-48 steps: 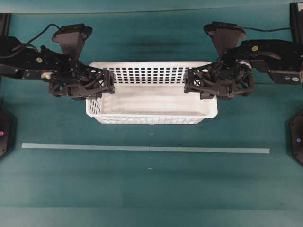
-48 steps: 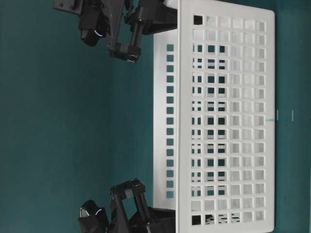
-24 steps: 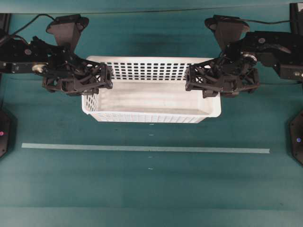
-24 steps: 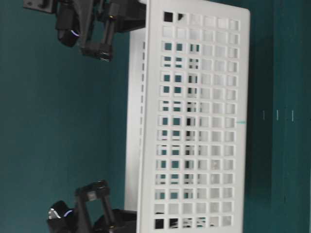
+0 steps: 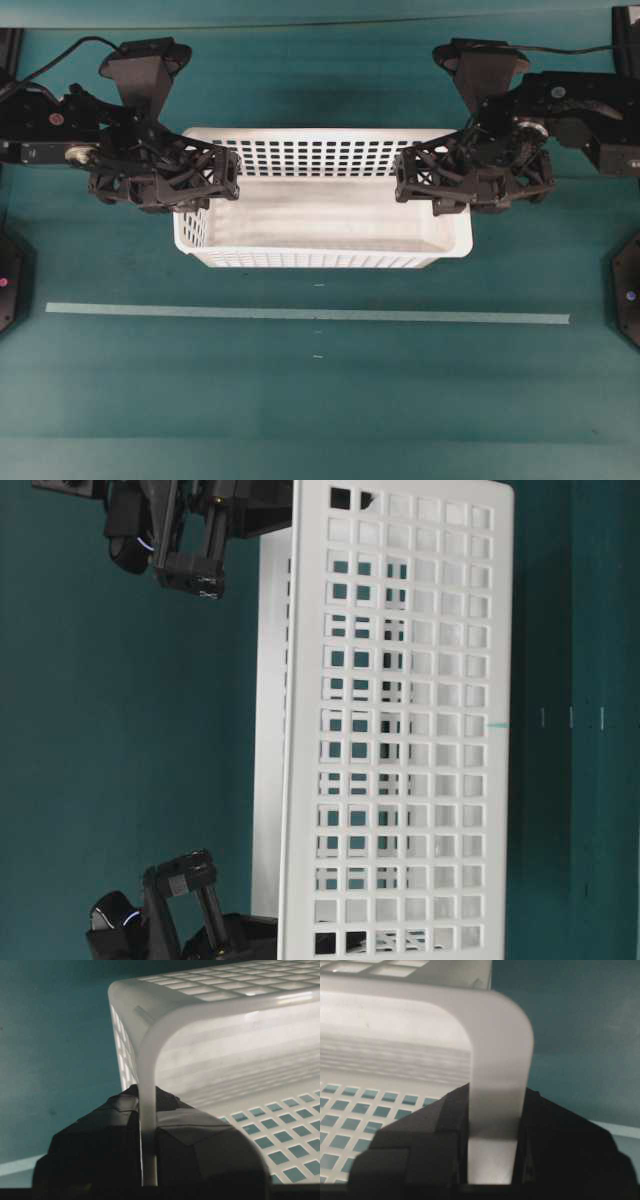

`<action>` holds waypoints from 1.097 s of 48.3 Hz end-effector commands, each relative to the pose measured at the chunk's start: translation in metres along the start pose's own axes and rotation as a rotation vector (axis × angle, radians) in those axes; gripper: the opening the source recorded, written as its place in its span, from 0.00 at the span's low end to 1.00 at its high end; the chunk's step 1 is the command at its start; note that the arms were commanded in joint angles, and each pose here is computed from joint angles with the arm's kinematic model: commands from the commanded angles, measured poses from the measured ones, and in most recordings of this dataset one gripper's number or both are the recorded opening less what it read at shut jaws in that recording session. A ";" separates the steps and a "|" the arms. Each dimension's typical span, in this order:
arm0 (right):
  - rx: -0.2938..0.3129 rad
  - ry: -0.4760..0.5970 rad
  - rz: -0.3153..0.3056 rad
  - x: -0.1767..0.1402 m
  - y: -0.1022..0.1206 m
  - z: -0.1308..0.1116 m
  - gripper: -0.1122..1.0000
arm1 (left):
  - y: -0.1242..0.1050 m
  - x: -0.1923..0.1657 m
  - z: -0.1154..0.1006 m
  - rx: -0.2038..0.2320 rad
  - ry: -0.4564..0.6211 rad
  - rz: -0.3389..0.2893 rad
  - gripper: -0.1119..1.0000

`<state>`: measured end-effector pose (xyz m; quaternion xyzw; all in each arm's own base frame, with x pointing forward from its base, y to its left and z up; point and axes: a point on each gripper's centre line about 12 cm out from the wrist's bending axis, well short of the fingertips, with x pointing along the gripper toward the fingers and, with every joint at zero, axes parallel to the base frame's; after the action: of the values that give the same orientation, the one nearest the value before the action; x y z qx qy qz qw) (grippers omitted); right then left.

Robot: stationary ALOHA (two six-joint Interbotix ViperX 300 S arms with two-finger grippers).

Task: Lift the white basket with both hands.
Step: 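Lift the basket with both grippers and pull it toward the front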

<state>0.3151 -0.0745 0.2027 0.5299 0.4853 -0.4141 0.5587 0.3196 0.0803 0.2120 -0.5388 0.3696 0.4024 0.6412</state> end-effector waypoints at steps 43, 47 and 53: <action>-0.045 0.032 0.009 0.024 0.004 -0.087 0.25 | -0.006 -0.006 -0.084 -0.001 0.101 -0.070 0.09; -0.048 0.034 0.015 0.027 0.004 -0.092 0.25 | -0.008 -0.002 -0.089 0.003 0.108 -0.066 0.09; -0.060 0.036 0.017 0.031 0.003 -0.099 0.25 | -0.008 0.004 -0.094 0.010 0.113 -0.050 0.09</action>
<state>0.3152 0.0174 0.1804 0.5396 0.4909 -0.3922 0.5603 0.3193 -0.0097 0.1915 -0.5661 0.3999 0.3667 0.6206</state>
